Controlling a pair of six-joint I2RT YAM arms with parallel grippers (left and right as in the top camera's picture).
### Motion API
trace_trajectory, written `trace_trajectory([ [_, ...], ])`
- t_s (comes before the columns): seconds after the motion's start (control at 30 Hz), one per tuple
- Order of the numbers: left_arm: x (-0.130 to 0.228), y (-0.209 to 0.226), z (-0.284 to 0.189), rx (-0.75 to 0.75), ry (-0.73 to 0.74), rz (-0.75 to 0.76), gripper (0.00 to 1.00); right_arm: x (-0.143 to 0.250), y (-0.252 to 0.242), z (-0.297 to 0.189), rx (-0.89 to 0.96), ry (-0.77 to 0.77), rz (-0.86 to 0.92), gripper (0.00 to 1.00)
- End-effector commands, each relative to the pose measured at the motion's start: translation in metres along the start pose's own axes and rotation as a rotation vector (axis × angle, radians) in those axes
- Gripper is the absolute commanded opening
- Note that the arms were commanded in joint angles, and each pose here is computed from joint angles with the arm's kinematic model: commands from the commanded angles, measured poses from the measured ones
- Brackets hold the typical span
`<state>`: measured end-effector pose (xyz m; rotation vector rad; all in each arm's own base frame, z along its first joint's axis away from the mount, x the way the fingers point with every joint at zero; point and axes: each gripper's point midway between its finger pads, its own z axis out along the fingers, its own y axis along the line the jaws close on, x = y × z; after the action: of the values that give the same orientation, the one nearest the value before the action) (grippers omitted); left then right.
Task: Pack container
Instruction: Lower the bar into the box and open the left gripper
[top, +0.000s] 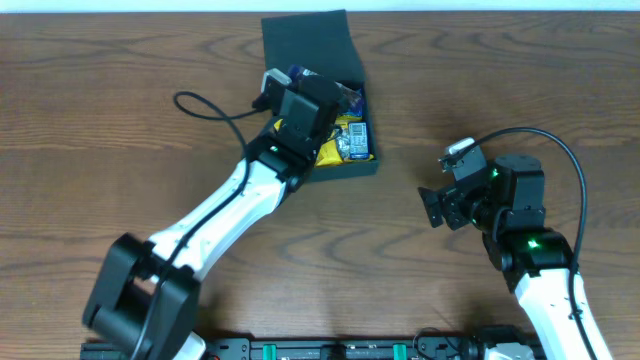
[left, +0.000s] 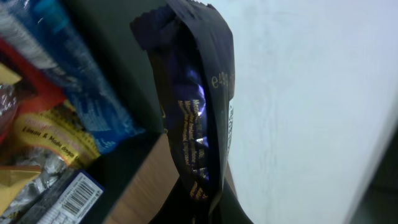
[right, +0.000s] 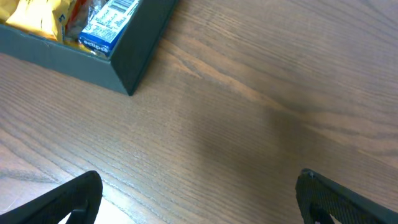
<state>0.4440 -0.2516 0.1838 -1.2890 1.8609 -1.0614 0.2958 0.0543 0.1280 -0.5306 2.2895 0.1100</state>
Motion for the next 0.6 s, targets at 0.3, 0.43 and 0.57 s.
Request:
trace_trajectory([
  [0.3,0.002,0.029,0.051,0.004,-0.05,-0.252,0.06,0.0,-0.001,0.0,-0.004,-0.004,-0.005,0.99],
  [0.43,-0.007,0.035,0.059,0.002,-0.077,-0.257,0.06,0.0,-0.001,0.0,-0.004,-0.004,-0.005,0.99],
  [0.57,-0.01,0.037,0.06,-0.006,-0.082,-0.259,0.13,0.0,-0.001,0.0,-0.004,-0.004,-0.005,0.99],
])
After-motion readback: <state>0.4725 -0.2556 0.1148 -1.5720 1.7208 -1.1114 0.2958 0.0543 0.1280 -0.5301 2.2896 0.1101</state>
